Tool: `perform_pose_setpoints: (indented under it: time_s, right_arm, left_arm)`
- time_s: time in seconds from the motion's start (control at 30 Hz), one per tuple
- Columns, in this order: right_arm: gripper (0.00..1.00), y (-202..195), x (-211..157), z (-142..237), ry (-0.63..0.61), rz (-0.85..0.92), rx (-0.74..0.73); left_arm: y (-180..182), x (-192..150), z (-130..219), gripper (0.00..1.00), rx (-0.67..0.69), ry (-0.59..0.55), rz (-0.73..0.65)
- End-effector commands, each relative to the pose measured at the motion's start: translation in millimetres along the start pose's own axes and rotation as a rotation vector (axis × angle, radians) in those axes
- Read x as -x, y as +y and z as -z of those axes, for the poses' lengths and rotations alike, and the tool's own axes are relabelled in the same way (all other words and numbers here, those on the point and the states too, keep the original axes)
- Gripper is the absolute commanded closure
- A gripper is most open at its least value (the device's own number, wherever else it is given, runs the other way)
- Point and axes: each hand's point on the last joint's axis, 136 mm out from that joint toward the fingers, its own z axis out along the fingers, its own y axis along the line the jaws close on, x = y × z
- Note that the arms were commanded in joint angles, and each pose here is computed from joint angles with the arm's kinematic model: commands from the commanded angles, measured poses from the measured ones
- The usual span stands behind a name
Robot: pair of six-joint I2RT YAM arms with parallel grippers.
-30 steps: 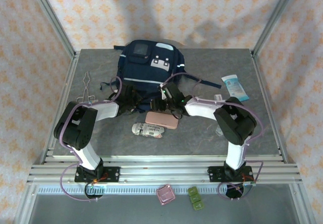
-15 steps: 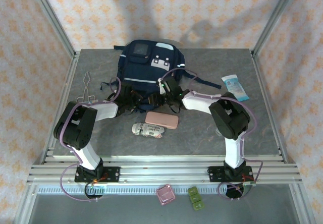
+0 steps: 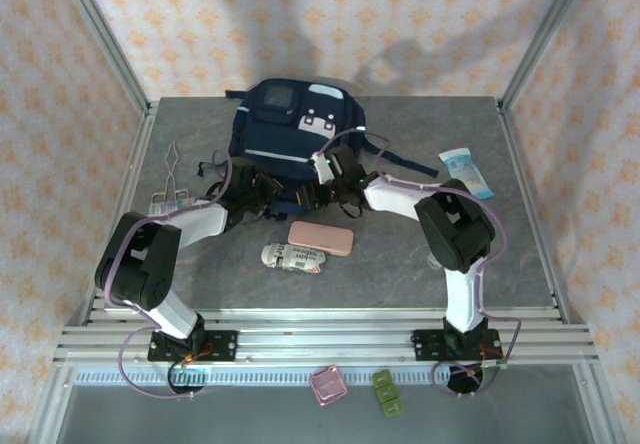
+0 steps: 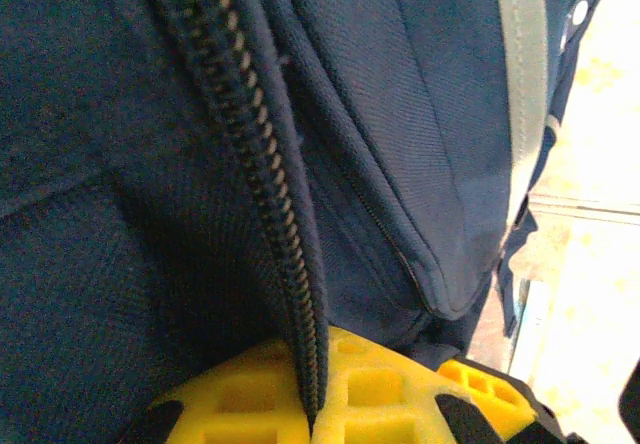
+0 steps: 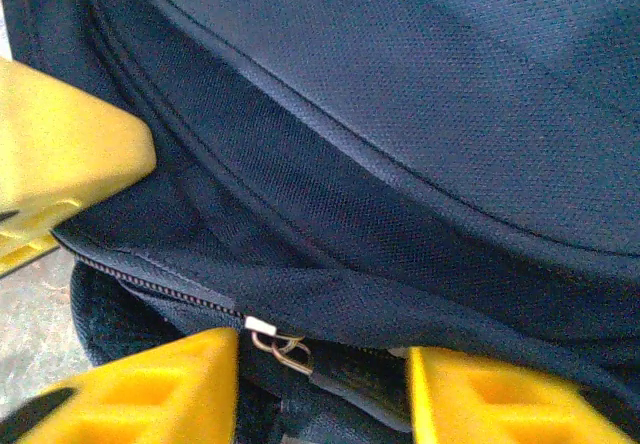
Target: Pack the student bag
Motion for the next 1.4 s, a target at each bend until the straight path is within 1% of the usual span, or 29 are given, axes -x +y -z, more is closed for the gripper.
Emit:
perform_pose_setpoints:
  time_s: [0.0, 0.03, 0.07, 0.1, 0.13, 0.17, 0.3, 0.47, 0.63, 0.77, 0.8, 0.87, 0.9, 0.93, 0.97, 1.0, 1.03, 1.1, 1.17, 1.2, 1.23, 1.33, 1.37]
  right_arm:
    - [0.68, 22, 13, -4, -0.024, 0.051, 0.104]
    - [0.72, 23, 12, -4, -0.022, 0.050, 0.110]
    - [0.80, 24, 12, -4, -0.021, 0.051, 0.112]
    - [0.92, 25, 12, -3, -0.018, 0.050, 0.114]
    - [0.99, 26, 12, -2, -0.011, 0.046, 0.119]
    - [1.00, 28, 11, 0, -0.007, 0.047, 0.127]
    - [1.00, 32, 16, 14, -0.031, 0.031, 0.148]
    - [1.00, 45, 22, 42, -0.073, 0.022, 0.185]
    - [0.99, 66, 28, 67, -0.102, 0.013, 0.252]
    - [0.93, 71, 20, 66, -0.076, 0.001, 0.294]
    - [0.93, 69, 18, 63, -0.062, -0.006, 0.291]
    - [0.99, 65, 15, 58, -0.050, -0.017, 0.279]
    - [0.99, 63, 14, 56, -0.050, -0.021, 0.270]
    - [0.97, 61, 13, 54, -0.048, -0.019, 0.255]
    - [0.93, 58, 13, 52, -0.048, -0.023, 0.239]
    - [0.85, 54, 13, 52, -0.055, -0.028, 0.219]
    - [0.79, 52, 13, 52, -0.063, -0.028, 0.202]
    - [0.70, 45, 13, 52, -0.075, -0.040, 0.165]
    - [0.64, 42, 14, 52, -0.072, -0.068, 0.128]
    - [0.60, 42, 16, 52, -0.076, -0.090, 0.108]
    - [0.57, 40, 17, 51, -0.078, -0.117, 0.079]
    - [0.55, 39, 19, 49, -0.065, -0.167, -0.030]
    - [0.51, 37, 20, 50, -0.068, -0.197, -0.072]
  left_arm:
    - [-63, 13, 22, 1.00, -0.193, -0.025, -0.032]
    - [-63, 13, 23, 1.00, -0.194, -0.025, -0.034]
    - [-63, 13, 23, 1.00, -0.195, -0.027, -0.033]
    - [-63, 13, 23, 1.00, -0.197, -0.026, -0.034]
    - [-63, 13, 24, 1.00, -0.196, -0.028, -0.033]
    - [-62, 14, 24, 1.00, -0.194, -0.030, -0.033]
    - [-56, 18, 24, 1.00, -0.182, -0.036, -0.033]
    - [-52, 19, 26, 1.00, -0.155, -0.036, -0.087]
    - [-37, 22, 30, 1.00, -0.054, -0.061, -0.188]
    - [-34, 19, 30, 1.00, -0.061, -0.052, -0.185]
    - [-36, 18, 31, 1.00, -0.071, -0.050, -0.184]
    - [-39, 17, 31, 1.00, -0.084, -0.045, -0.181]
    - [-42, 17, 32, 1.00, -0.093, -0.046, -0.181]
    - [-43, 17, 33, 1.00, -0.097, -0.047, -0.183]
    - [-44, 18, 34, 1.00, -0.097, -0.050, -0.183]
    - [-45, 18, 35, 1.00, -0.100, -0.050, -0.186]
    - [-46, 18, 35, 1.00, -0.102, -0.049, -0.187]
    - [-45, 17, 34, 1.00, -0.101, -0.044, -0.182]
    - [-45, 16, 34, 1.00, -0.107, -0.039, -0.174]
    - [-46, 15, 34, 1.00, -0.112, -0.037, -0.172]
    - [-46, 15, 34, 1.00, -0.113, -0.036, -0.170]
    - [-48, 12, 35, 1.00, -0.116, -0.036, -0.173]
    - [-49, 12, 35, 1.00, -0.118, -0.035, -0.173]
